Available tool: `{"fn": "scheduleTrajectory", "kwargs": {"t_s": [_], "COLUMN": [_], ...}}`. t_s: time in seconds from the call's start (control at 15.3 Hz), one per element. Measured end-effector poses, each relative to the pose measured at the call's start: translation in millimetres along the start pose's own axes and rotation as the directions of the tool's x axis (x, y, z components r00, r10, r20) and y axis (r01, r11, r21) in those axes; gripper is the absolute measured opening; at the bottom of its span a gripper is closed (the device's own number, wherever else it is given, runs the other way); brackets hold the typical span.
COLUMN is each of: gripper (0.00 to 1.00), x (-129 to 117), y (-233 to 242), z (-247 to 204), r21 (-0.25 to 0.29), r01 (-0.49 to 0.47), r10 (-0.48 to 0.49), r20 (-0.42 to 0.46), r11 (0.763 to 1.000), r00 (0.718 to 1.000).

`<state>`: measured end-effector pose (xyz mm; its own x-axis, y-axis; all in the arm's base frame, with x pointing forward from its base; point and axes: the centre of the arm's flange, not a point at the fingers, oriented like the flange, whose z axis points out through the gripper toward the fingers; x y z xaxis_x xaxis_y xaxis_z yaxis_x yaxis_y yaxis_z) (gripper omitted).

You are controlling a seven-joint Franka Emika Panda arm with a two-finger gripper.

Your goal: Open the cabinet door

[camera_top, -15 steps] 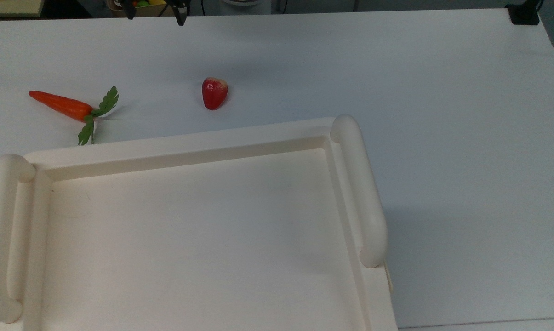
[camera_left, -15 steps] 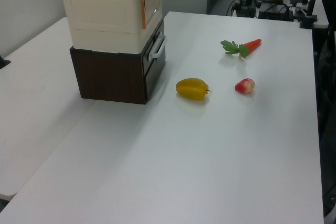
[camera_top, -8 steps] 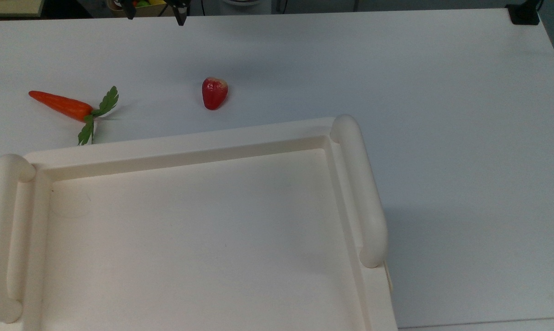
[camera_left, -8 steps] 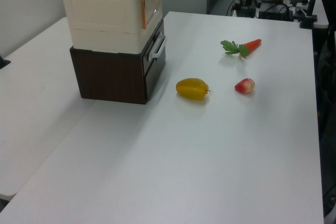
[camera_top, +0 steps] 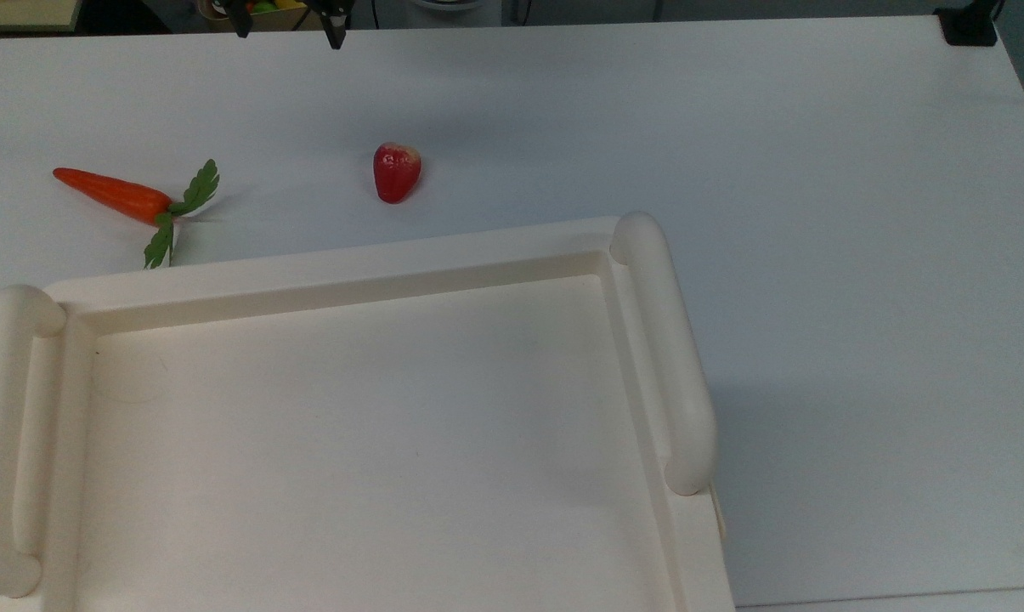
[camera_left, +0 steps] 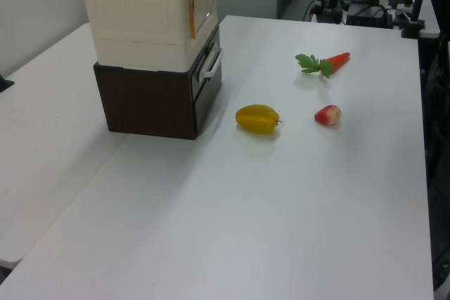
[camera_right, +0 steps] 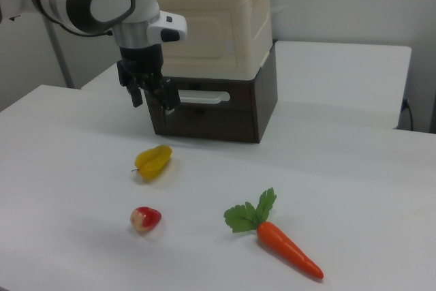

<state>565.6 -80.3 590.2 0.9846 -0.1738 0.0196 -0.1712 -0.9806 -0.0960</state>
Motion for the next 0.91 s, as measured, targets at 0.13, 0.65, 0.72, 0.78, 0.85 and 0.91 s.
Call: {"fn": "scheduleTrajectory", "kwargs": {"t_s": [0.13, 0.65, 0.72, 0.78, 0.85, 0.91], "gripper": [1.0, 1.0, 1.0, 1.0, 1.0, 1.0], "x": [1, 33, 39, 46, 51, 58], "y": [-3, -47, -57, -72, -84, -101], "z": [3, 10, 10, 10, 11, 14], "r21": [0.001, 0.087, 0.084, 0.077, 0.073, 0.069], "r01": [0.009, 0.141, 0.156, 0.176, 0.192, 0.208], "r10": [-0.009, -0.123, -0.134, -0.147, -0.158, -0.165], "r20": [0.005, -0.182, -0.222, -0.286, -0.332, -0.393], "r11": [1.0, 0.986, 0.984, 0.981, 0.979, 0.976], "r00": [1.0, 0.975, 0.966, 0.947, 0.93, 0.905]}}
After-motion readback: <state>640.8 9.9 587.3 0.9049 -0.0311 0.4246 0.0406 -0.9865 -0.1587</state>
